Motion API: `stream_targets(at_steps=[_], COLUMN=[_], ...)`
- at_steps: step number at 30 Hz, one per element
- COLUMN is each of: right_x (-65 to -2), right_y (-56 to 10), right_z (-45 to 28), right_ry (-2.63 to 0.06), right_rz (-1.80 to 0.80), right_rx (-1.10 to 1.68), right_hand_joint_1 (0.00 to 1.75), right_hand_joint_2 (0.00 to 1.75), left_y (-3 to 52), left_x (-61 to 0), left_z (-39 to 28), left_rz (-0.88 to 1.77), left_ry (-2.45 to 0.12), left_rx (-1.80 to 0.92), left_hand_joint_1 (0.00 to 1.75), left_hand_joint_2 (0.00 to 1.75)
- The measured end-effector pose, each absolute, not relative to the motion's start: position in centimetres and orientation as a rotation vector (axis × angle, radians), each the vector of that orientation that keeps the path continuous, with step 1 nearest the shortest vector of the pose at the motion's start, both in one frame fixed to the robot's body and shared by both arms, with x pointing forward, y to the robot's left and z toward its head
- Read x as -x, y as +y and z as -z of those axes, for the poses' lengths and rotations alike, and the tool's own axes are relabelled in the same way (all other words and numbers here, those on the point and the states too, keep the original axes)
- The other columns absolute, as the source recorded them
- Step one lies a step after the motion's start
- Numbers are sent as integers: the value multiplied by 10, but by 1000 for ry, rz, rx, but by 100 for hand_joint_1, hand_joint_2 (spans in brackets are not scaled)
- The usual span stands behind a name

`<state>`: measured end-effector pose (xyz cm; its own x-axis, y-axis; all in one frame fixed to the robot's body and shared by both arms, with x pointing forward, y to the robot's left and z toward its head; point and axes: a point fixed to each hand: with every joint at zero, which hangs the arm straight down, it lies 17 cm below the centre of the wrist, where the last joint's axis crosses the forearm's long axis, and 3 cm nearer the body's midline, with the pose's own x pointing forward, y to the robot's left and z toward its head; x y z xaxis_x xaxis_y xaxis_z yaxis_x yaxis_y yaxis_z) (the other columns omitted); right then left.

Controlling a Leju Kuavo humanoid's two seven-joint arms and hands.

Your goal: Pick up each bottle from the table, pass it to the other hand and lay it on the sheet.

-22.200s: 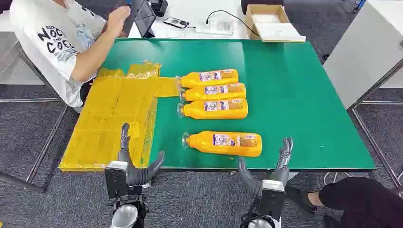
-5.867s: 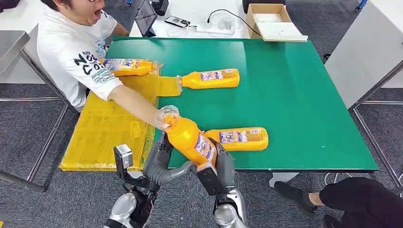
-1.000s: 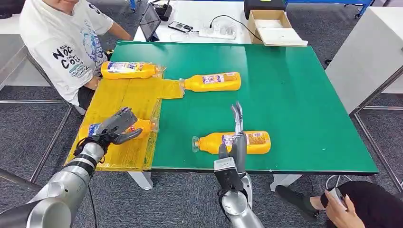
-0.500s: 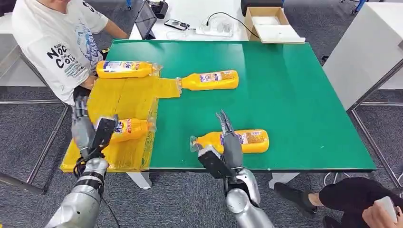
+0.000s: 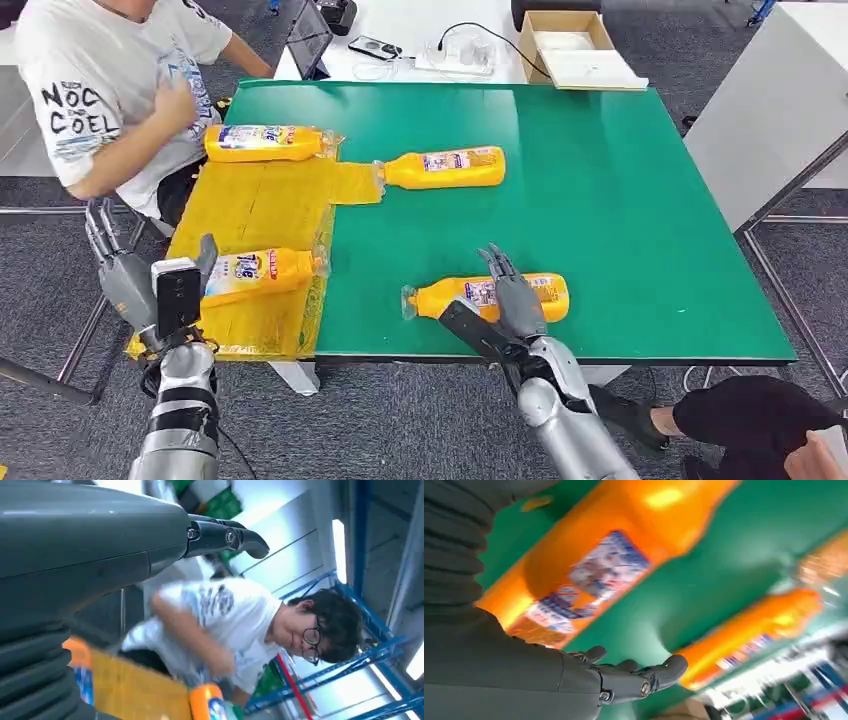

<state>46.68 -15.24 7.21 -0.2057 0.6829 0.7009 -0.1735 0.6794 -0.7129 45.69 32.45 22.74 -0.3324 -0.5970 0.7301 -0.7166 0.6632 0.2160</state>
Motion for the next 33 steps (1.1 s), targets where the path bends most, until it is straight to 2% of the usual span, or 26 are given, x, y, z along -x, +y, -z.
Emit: stream_targets(at_steps=[2,11,23,33], right_x=[-468,-474,-490,-512], right_y=[-170,-208,-244,-249], right_z=[-64,-45,-27,-17], right_ry=[-1555,-1438,-1322,-1252], right_rz=[-855,-957,-991,-1026], right_rx=[459,446,463,470], right_hand_joint_1=[0,0,0,0], right_hand_joint_2=[175,175,175,175], left_y=[309,242,221,206], left_x=[-456,-462,-468,-478], left_z=[-218,-213,-195,-183], left_rz=[-248,-126,-73,-41], left_ry=[-2051,-2108,-2080,-2048], left_rx=[-889,-695,-627,-568], left_hand_joint_1=[0,0,0,0], left_hand_joint_2=[175,175,175,175])
